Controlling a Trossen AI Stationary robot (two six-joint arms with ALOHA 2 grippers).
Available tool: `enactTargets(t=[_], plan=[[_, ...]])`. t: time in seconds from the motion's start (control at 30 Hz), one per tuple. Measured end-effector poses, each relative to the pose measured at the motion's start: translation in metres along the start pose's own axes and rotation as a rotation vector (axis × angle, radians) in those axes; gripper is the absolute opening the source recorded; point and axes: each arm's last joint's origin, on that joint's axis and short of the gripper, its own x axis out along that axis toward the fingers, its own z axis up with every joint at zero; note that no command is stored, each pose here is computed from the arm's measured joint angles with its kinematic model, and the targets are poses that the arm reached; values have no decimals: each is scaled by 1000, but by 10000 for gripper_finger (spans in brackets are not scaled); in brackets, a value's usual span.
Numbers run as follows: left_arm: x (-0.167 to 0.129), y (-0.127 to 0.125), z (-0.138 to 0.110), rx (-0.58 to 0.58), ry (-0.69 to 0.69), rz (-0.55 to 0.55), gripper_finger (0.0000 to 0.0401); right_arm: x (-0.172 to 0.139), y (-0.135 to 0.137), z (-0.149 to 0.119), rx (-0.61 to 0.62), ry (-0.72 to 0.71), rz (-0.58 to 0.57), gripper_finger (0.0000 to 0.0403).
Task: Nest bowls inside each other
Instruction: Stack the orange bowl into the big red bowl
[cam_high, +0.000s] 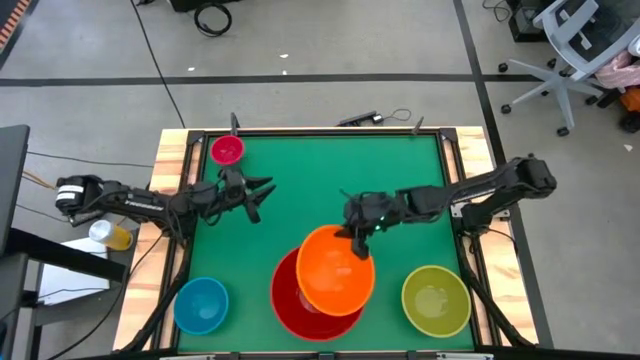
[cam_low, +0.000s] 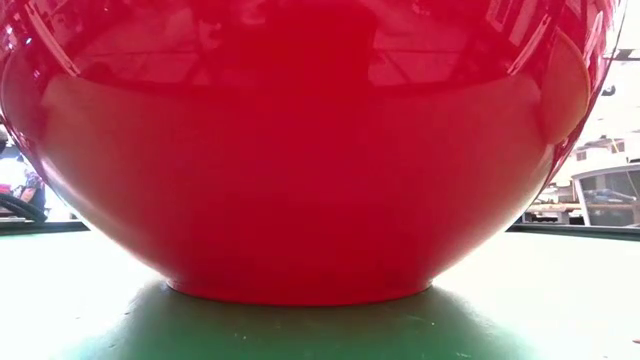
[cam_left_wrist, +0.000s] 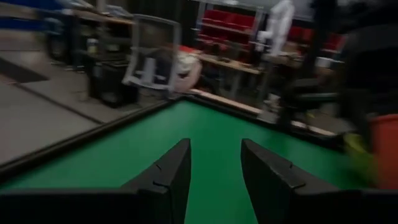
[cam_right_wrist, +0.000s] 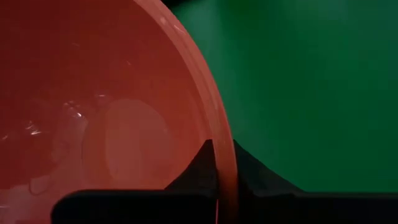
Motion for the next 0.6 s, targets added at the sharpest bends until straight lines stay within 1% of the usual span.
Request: enactTargets(t=[0.17,0.33,0.43,0.6], plan=[[-7,-21,0,15,-14,-129,141,22,-2,-8,31,8,-61,29],[-16,-40,-1,-4,-25,-236,141,32,-4,-15,26,47,-76,66],[-22,-48,-2,-9,-20,-252,141,32,-2,-16,22,53,-67,95],[-30,-57,-4,-17,-20,-234,141,20,10,-12,5,16,-23,143]])
